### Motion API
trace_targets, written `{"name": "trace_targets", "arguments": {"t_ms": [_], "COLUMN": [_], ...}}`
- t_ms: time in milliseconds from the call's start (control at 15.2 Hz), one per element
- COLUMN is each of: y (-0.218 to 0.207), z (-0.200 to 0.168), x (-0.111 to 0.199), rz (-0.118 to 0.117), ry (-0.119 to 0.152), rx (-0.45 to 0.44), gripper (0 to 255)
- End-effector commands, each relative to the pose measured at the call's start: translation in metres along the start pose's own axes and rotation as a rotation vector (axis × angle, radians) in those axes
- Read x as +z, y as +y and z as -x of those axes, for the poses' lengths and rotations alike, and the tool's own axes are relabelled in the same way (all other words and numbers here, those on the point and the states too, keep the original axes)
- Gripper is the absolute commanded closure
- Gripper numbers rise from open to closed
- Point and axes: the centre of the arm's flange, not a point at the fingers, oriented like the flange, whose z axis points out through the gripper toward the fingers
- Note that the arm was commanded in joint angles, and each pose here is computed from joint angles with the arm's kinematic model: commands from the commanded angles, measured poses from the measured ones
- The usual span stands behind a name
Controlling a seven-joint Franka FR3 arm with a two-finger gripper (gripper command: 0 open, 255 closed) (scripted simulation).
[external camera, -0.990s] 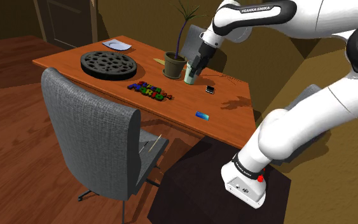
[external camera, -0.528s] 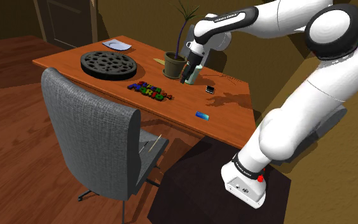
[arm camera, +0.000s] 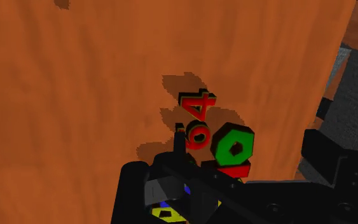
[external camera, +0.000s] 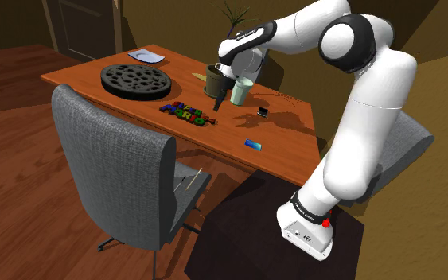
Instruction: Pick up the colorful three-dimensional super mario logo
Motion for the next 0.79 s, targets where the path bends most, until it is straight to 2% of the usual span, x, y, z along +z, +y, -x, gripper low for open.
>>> {"name": "trace_targets", "arguments": {"t_ms": [0,132,726], "y": [0.014,0.027,0.035], "z": [-0.013,-0.027,-0.025], "x": [0.021,0.041,0.082], "rz": [-0.007,-0.013,-0.013], "ry": [-0.009,-0.017,-0.018], "rx": [-0.051,-0.099,-0.103], "gripper": [0,0,0]}}
